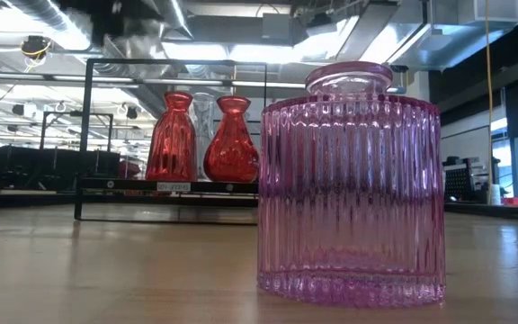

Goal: Sort vases onto shelf
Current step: Put the transparent vase on the shelf

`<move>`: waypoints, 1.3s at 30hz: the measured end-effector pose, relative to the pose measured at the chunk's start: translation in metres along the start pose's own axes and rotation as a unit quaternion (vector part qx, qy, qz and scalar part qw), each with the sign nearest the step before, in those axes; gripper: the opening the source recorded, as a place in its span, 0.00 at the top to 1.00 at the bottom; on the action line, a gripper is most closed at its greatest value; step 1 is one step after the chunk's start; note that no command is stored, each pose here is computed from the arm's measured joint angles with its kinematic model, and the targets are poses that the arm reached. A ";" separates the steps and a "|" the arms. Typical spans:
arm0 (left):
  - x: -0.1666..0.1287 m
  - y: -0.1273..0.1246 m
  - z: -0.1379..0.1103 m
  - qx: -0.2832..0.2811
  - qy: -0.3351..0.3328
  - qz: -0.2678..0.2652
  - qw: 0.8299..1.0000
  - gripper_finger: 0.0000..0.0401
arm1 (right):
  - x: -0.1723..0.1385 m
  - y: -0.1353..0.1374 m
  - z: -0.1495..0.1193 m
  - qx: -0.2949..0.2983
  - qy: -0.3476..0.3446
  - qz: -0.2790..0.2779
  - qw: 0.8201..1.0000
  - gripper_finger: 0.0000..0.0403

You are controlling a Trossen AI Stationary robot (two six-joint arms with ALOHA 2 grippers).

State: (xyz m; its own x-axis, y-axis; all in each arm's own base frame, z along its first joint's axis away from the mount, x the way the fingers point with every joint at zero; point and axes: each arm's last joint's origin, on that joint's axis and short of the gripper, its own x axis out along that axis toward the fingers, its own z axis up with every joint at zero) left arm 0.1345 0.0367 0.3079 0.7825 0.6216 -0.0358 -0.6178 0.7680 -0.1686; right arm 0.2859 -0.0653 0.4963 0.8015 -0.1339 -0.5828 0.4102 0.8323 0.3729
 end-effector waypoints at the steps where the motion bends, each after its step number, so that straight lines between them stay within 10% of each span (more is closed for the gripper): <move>1: -0.001 0.002 -0.008 -0.004 0.006 0.004 1.000 0.62 | 0.000 0.000 0.000 0.000 0.000 0.000 1.000 0.79; 27: 0.031 -0.002 -0.104 0.062 0.155 -0.035 0.985 0.62 | 0.001 -0.001 0.000 0.003 -0.007 -0.017 1.000 0.79; 39: 0.049 -0.003 -0.119 -0.014 0.135 0.091 0.987 0.62 | 0.001 -0.001 0.000 0.015 -0.003 -0.019 1.000 0.79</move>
State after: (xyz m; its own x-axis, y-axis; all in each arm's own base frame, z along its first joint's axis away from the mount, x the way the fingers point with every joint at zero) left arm 0.1835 0.0462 0.1894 0.6526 0.6828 -0.3285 -0.7511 0.6402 -0.1615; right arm 0.2858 -0.0663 0.4951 0.7879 -0.1693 -0.5921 0.4532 0.8104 0.3713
